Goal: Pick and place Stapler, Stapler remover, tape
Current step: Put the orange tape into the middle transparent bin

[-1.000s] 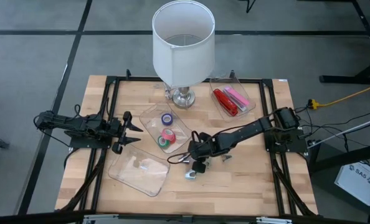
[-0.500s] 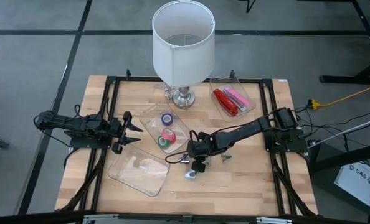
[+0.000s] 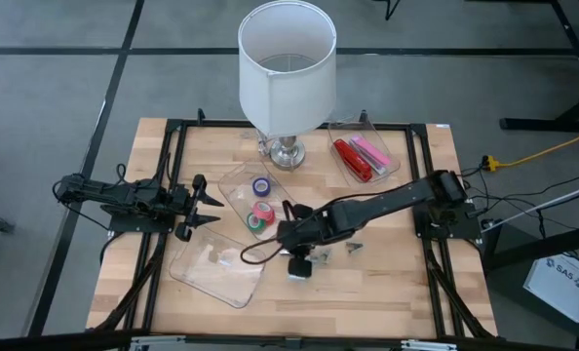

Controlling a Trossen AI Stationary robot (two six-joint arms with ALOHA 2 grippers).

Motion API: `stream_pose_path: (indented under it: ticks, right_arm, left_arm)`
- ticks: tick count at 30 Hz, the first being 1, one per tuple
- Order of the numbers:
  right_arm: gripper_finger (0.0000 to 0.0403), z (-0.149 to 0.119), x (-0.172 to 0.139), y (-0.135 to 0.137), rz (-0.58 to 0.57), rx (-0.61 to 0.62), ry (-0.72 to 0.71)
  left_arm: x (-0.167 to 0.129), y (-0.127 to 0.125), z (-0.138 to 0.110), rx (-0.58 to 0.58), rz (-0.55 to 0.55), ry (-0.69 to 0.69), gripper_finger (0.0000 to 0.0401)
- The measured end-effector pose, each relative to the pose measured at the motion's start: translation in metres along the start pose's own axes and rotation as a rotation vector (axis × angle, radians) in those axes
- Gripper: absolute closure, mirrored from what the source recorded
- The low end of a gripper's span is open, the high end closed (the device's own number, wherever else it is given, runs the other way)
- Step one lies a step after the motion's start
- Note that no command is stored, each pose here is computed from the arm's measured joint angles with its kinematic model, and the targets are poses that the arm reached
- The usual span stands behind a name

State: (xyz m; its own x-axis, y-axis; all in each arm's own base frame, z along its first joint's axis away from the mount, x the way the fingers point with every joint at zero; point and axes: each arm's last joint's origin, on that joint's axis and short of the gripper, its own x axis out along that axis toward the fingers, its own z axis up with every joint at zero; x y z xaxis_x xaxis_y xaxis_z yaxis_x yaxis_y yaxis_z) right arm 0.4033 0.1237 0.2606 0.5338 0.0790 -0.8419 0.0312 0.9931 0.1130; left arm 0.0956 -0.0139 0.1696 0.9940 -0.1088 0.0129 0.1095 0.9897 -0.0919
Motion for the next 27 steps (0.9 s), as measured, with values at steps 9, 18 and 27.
stream_pose_path:
  ticks: [9,18,27]
  right_arm:
    - [0.0369,0.049,-0.042,0.014,-0.067,-0.209,-0.356]
    - [0.0366,0.071,-0.003,-0.017,-0.155,-0.294,-0.447]
    - [0.0365,0.064,0.047,-0.076,-0.242,-0.157,-0.26]
  left_arm:
    - [0.0,0.0,0.0,0.0,0.0,0.0,0.0216]
    - [0.0,0.0,0.0,0.0,0.0,-0.001,0.0216]
    - [0.0,0.0,0.0,0.0,0.0,0.0,0.0216]
